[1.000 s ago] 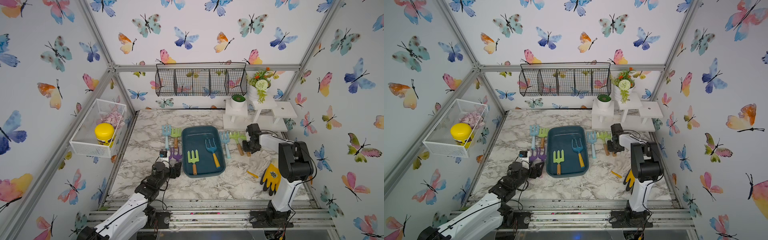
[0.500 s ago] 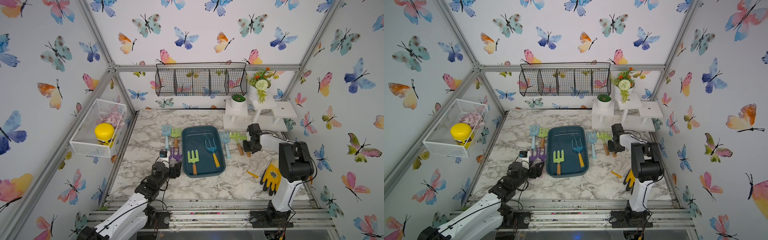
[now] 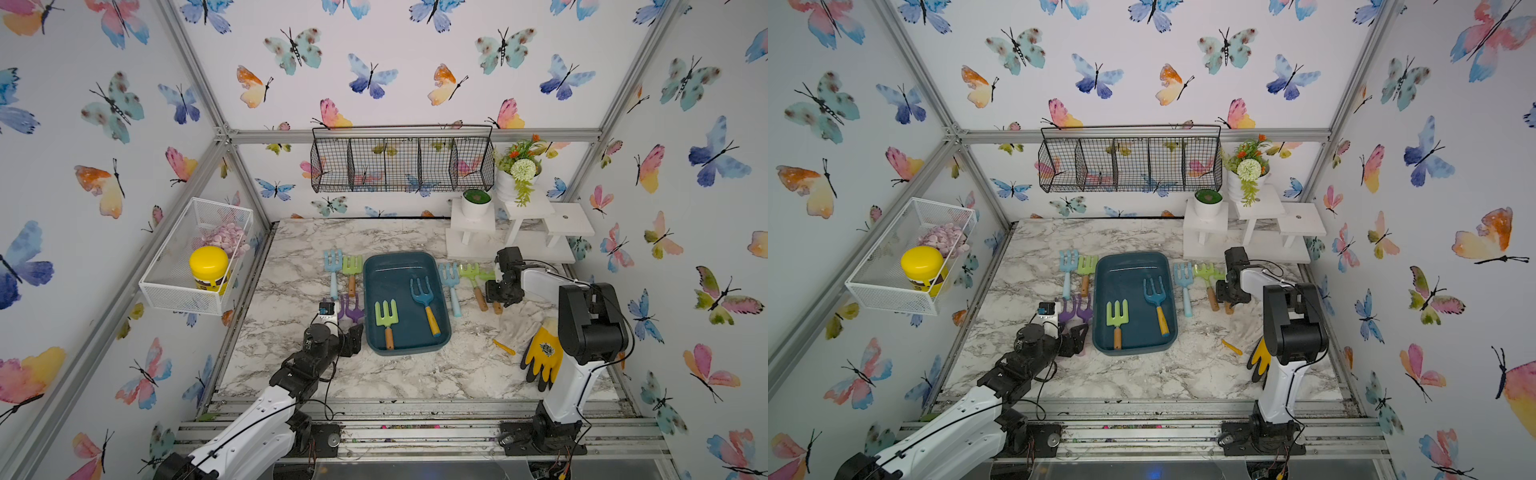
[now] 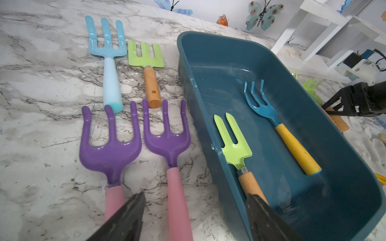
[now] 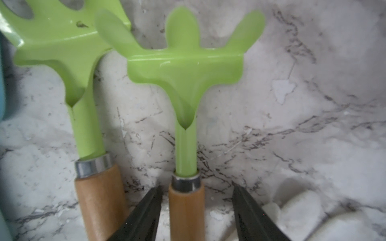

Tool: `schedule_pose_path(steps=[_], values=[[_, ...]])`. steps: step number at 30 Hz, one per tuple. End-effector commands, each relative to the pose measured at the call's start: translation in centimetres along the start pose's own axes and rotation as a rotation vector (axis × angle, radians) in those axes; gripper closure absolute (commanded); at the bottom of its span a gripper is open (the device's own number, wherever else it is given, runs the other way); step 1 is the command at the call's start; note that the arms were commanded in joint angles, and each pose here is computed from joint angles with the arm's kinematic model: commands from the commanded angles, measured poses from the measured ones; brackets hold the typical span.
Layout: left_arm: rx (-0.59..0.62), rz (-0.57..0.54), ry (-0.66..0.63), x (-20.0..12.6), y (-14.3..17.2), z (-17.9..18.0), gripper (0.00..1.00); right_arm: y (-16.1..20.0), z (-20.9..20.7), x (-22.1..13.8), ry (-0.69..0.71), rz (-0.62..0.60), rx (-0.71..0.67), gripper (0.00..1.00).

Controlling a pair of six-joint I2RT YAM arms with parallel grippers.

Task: Take the hand rake out of the storage box
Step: Place the rake at the center of the board, then pick up the rake from the storage box.

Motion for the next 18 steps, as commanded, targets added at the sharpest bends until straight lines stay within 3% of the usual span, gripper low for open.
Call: schedule_pose_path(steps=[1,9,18], values=[[0.007,-0.041,0.017,-0.1,-1.2,-0.3,0.19,1.4,-0.3,1.2,-0.001,0.08,-0.012,0.35],[0.008,-0.041,0.018,-0.1,-1.2,-0.3,0.19,1.3,-0.1,0.8,-0.028,0.073,-0.012,0.26],[0.008,-0.042,0.019,-0.1,-1.3,-0.3,0.19,0.8,0.0,-0.7,-0.048,0.032,-0.008,0.23]])
Point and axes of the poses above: each gripper's point midway between its finger pads, its own x axis out along the fingers, its own z axis along the line the jaws close on, y = z × x, the point moved 10 cm from there along -x, back along the fingers, and after that the axes turned 14 degrees about x, right-handed, at the moved point
